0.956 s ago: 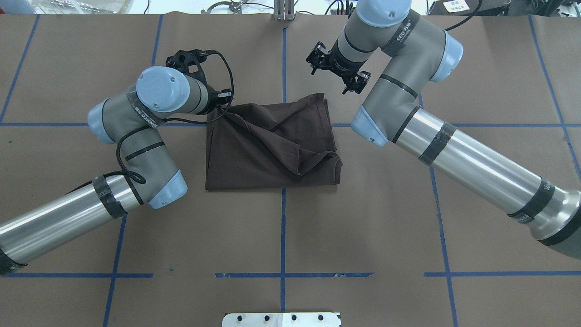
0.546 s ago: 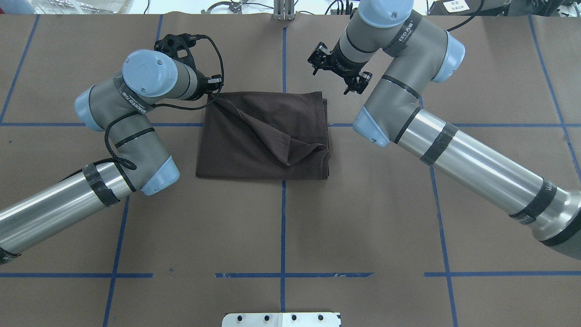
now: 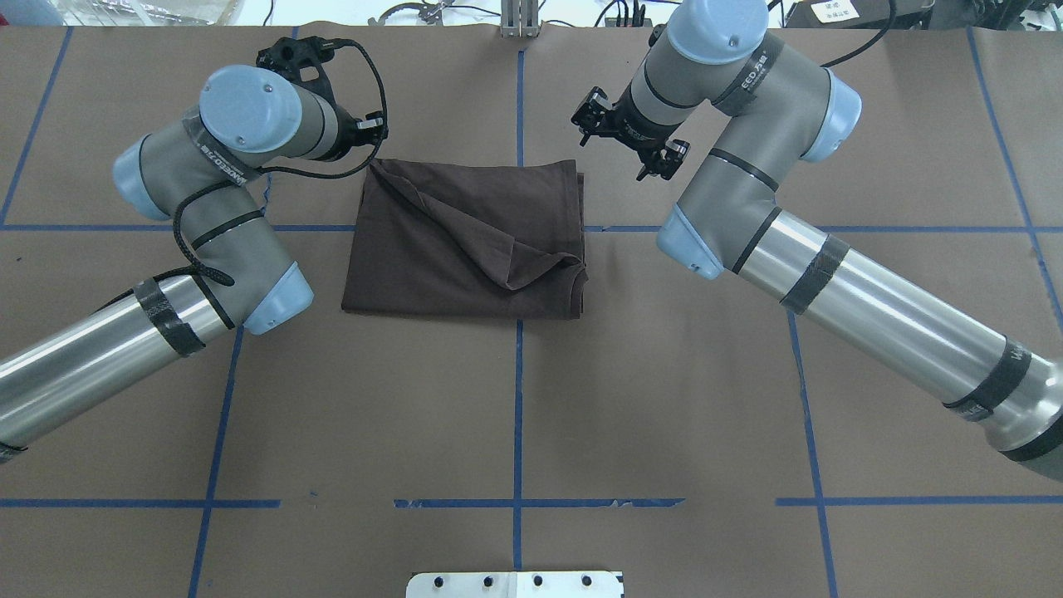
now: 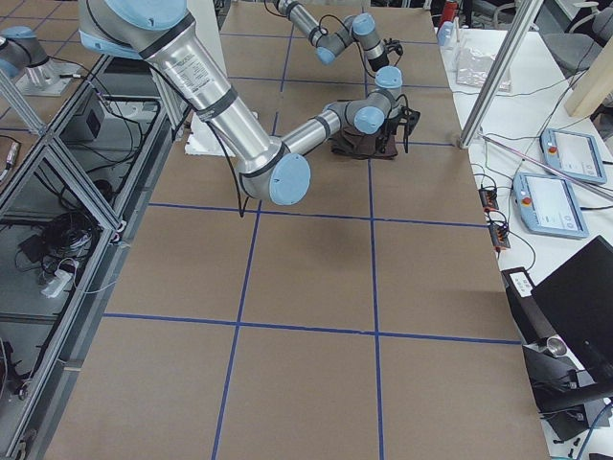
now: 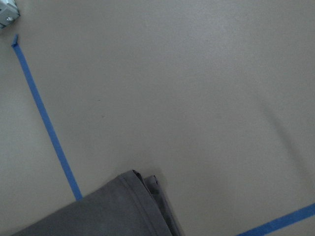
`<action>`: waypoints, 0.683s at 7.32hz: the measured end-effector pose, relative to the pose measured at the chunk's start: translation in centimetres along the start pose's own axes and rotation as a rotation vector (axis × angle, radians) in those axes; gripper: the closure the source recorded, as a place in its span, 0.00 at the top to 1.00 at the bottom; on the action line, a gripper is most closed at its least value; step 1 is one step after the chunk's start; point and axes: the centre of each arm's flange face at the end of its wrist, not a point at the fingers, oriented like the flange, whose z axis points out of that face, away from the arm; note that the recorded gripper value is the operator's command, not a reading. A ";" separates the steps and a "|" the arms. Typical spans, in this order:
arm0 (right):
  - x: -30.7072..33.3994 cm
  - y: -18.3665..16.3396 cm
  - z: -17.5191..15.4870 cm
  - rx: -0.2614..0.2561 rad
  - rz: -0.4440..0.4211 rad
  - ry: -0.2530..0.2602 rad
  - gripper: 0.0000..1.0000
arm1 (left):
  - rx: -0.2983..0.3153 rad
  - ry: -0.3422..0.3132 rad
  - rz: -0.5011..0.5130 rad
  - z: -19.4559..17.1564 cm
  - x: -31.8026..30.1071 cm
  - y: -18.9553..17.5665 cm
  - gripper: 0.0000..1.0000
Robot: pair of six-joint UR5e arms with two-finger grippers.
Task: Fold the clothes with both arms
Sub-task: 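Lower the right gripper onto the shirt's far side edge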
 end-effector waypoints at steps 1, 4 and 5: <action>-0.5 0.7 -0.2 0.002 -0.049 -0.008 1.00 | 0.006 0.000 0.017 -0.2 -0.2 -0.8 1.00; -2.5 6.4 0.7 0.060 -0.315 -0.028 1.00 | -0.003 0.007 0.032 -0.6 -0.4 -1.3 1.00; -3.3 9.0 1.5 0.090 -0.434 -0.026 1.00 | -0.008 0.014 0.033 -0.9 -0.4 -1.3 1.00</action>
